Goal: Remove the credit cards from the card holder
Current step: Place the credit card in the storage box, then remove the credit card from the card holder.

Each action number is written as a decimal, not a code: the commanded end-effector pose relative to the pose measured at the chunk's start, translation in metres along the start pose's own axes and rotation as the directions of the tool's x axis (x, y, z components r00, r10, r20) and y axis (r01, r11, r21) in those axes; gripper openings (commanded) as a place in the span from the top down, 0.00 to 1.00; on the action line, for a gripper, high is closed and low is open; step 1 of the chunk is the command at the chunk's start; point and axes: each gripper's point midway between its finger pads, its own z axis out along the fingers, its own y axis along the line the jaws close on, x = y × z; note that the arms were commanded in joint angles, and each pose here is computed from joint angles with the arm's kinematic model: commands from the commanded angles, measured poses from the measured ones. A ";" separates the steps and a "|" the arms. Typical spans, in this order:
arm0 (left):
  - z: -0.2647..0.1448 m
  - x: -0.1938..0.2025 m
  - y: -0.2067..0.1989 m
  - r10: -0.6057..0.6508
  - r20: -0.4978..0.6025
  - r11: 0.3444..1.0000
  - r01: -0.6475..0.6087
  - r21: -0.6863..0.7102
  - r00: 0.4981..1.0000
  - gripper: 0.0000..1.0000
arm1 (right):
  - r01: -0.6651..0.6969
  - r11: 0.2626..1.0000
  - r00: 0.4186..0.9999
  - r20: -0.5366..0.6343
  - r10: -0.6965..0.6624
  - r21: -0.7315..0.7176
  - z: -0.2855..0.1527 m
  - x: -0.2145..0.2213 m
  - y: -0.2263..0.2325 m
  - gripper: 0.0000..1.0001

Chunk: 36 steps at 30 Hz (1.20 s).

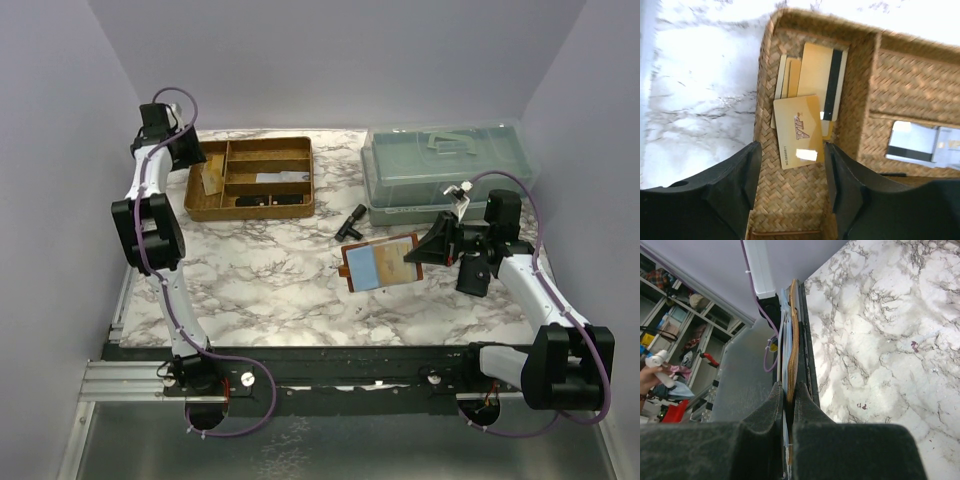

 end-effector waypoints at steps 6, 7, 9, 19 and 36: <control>-0.142 -0.062 -0.076 -0.327 0.299 0.910 0.213 0.357 0.896 0.27 | 0.079 0.997 0.997 -0.005 -0.079 0.024 -0.001 -0.007 0.001 1.00; -0.155 -0.056 -0.089 -0.391 0.290 0.863 0.239 0.446 0.873 0.22 | 0.088 0.995 0.996 -0.008 -0.087 0.046 -0.002 -0.008 -0.002 1.00; -0.177 -0.029 -0.117 -0.488 0.199 0.745 0.287 0.602 0.850 0.20 | 0.098 0.993 0.995 -0.013 -0.097 0.072 -0.002 -0.007 -0.005 1.00; -0.316 0.152 -0.303 -0.306 0.156 0.537 0.035 0.843 0.939 0.24 | 0.090 0.983 0.996 -0.021 -0.088 0.160 -0.004 -0.005 -0.019 1.00; -0.325 0.269 -0.350 -0.251 0.148 0.589 0.030 0.808 0.957 0.27 | 0.465 0.657 0.864 -0.467 -0.190 0.593 -0.036 -0.040 -0.046 1.00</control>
